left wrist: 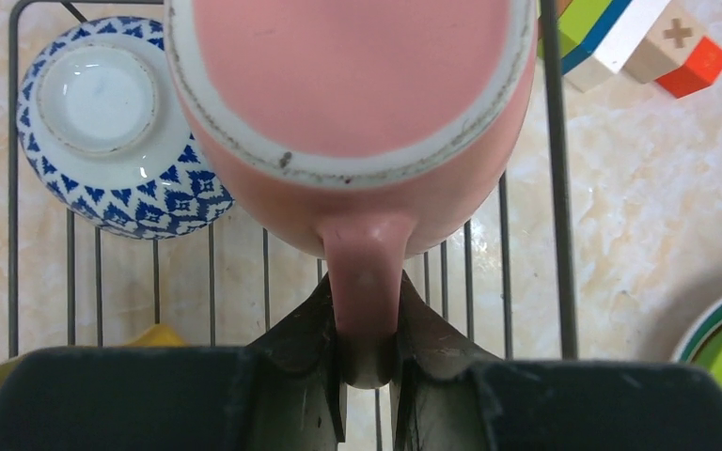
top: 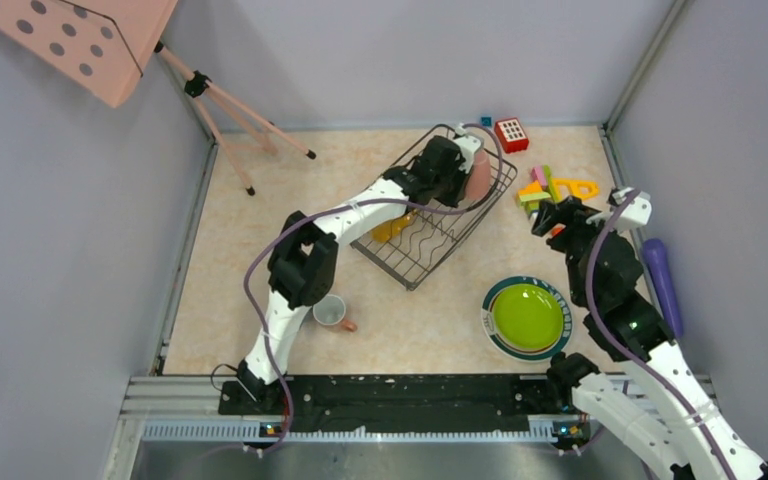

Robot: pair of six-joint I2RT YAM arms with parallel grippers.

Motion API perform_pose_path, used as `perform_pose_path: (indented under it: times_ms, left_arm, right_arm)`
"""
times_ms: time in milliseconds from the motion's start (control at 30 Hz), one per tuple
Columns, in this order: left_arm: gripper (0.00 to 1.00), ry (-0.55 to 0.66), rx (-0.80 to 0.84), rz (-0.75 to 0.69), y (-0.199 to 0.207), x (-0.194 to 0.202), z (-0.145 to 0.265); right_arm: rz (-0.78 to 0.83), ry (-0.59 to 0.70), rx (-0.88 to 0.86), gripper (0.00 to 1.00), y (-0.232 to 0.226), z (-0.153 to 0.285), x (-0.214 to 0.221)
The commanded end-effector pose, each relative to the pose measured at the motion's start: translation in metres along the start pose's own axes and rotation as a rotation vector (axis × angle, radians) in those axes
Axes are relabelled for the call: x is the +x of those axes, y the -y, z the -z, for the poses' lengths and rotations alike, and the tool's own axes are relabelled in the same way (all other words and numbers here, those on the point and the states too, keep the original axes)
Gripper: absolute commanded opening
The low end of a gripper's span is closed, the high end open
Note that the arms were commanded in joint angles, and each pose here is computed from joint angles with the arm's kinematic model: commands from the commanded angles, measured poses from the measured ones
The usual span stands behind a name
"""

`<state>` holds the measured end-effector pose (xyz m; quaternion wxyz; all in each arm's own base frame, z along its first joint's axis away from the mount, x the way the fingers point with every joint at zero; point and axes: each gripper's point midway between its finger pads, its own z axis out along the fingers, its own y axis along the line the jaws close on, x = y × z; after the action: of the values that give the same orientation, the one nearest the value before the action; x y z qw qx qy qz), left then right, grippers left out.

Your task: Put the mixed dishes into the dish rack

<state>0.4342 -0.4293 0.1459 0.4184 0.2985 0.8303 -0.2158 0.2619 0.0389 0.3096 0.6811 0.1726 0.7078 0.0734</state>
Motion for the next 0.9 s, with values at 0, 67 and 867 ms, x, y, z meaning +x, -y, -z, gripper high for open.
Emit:
perform_pose_path:
  times_ms: [0,67,867]
  left_arm:
    - [0.0,0.157,0.027,-0.035,0.002,-0.055,0.002]
    - [0.0,0.152,0.027,-0.033,-0.001,-0.05,-0.006]
    - [0.23,0.154,0.058,-0.055,-0.008,-0.032,-0.065]
  right_arm:
    - [-0.034,0.015,-0.014,0.7,-0.003,-0.002,-0.001]
    - [-0.037,0.015,-0.017,0.7,-0.004,-0.003,0.0]
    - [-0.031,0.012,0.027,0.69,0.004,-0.01,0.016]
